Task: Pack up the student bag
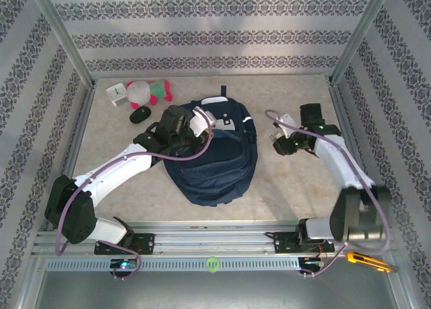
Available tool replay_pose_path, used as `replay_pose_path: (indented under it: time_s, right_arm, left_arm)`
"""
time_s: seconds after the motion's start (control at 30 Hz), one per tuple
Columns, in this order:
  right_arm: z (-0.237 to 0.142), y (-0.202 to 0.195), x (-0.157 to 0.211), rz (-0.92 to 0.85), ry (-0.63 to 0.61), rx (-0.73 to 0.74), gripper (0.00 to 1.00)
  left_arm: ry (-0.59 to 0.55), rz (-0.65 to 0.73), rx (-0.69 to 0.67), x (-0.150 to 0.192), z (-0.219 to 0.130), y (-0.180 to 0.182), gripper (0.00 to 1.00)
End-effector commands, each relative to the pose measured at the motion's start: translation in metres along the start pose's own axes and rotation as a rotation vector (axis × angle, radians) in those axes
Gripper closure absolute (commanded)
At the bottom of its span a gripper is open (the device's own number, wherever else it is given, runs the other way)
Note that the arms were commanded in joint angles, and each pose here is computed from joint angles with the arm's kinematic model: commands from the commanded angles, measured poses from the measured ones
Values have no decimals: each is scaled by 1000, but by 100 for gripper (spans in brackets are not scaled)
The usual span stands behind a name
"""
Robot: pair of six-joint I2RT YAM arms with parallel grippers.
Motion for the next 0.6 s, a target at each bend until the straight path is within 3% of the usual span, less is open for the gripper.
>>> replay_pose_path:
  time_s: [0.0,0.1,0.2,0.43,0.57]
  right_arm:
    - [-33,38,-39,-153,-262,-106,66]
    - [-61,70,-62,-333,-462,-139,67]
    - [-72,105,-73,-548,-582,-158,67]
    - [-34,170,-72,-1040,-522,-152,65]
    - [-14,186,-87,-1198,-514,-129,65]
  left_arm:
    - [-152,-67,4,-44,-21,3,100]
    - [-162,-105,17,-47,-22,6,100]
    - [-172,-130,33,-48,-22,8,100]
    - [-191,-155,69,-50,-21,7,100]
    - [-196,-143,86,-54,-22,5,100]
Point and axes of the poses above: each hand's point on the last joint's axis, 136 mm out from that joint toward the fingers, its own z axis out along the fingers, its own y axis along the line the jaws close on, x = y × z, the point moved 1 cm from there along -z, back along the fingers, and after that the axes turned 5 degrees about -z, right-handed, at the moved point
